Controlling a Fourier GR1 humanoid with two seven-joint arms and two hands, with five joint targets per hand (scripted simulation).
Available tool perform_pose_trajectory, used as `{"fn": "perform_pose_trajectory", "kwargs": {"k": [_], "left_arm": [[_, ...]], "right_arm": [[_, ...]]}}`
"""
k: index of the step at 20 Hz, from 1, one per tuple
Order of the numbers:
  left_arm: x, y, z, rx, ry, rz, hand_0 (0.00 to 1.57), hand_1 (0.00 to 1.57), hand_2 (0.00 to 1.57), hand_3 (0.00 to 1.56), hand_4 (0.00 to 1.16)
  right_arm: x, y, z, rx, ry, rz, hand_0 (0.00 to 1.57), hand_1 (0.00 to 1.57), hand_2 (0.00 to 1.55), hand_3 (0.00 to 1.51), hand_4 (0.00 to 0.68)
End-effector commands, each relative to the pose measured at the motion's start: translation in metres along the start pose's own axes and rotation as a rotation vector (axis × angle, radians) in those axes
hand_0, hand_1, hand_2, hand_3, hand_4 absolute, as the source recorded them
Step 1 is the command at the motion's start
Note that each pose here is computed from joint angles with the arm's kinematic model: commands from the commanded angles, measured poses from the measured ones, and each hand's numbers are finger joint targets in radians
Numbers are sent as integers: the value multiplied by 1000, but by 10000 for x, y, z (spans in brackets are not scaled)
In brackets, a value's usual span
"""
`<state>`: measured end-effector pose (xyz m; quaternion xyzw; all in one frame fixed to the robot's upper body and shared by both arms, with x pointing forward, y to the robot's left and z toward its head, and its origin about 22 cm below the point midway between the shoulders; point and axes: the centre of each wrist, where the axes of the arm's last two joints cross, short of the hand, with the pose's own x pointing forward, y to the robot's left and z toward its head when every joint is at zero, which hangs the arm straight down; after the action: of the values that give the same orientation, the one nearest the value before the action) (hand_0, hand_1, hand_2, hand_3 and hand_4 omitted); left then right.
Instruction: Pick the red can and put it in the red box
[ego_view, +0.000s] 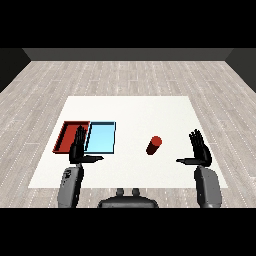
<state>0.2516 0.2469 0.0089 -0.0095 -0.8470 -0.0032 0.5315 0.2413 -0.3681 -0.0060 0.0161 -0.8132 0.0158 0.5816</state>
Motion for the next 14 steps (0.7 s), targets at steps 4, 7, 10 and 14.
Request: {"fn": "perform_pose_trajectory", "kwargs": {"k": [4,7,10,14], "left_arm": [[95,-74,213,9,-11,30,0,0,0,0,0],[41,44,136,10,3,28,0,0,0,0,0],[-90,203,-112,15,-14,28,0,0,0,0,0],[104,-47,34,30,-14,52,0,0,0,0,0]], "right_arm": [[-18,215,-108,16,15,10,0,0,0,0,0],[-132,327,-287,24,44,-65,0,0,0,0,0],[-169,193,-246,17,65,-70,0,0,0,0,0],[-106,292,-498,15,105,-113,0,0,0,0,0]]}}
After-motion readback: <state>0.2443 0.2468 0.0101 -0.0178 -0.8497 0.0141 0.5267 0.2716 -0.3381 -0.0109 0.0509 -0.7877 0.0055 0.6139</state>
